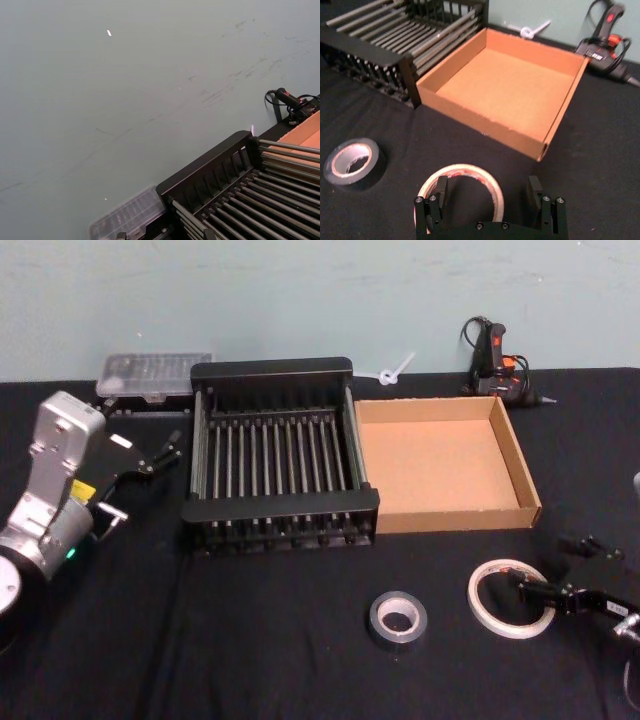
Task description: Pick up the white tape and place it into the black box , Pick up the silver tape and place it into the brown box.
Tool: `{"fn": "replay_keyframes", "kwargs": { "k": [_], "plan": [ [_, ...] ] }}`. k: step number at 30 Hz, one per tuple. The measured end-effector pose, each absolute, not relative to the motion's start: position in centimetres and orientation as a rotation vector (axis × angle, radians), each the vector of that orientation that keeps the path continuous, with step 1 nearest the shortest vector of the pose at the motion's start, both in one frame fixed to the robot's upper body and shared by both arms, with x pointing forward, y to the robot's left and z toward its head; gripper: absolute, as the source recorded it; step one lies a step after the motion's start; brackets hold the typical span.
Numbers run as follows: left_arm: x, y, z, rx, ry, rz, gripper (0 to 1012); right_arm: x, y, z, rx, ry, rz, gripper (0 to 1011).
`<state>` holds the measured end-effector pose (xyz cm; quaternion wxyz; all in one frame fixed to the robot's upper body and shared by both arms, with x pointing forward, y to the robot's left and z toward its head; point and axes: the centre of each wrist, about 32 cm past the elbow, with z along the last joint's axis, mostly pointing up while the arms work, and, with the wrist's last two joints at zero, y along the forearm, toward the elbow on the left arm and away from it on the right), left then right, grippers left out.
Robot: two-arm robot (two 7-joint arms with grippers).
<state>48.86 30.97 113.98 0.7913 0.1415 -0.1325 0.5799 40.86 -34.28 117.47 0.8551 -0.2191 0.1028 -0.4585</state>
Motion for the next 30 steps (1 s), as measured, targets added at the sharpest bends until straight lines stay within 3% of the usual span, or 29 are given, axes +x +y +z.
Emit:
{"fn": "replay_keyframes", "kwargs": {
  "k": [30],
  "plan": [
    [48.9, 31.0, 114.0, 0.304, -0.285, 1.248, 1001, 41.8, -33.5, 115.3, -0.528, 0.258, -0.931, 1002]
  ]
}}
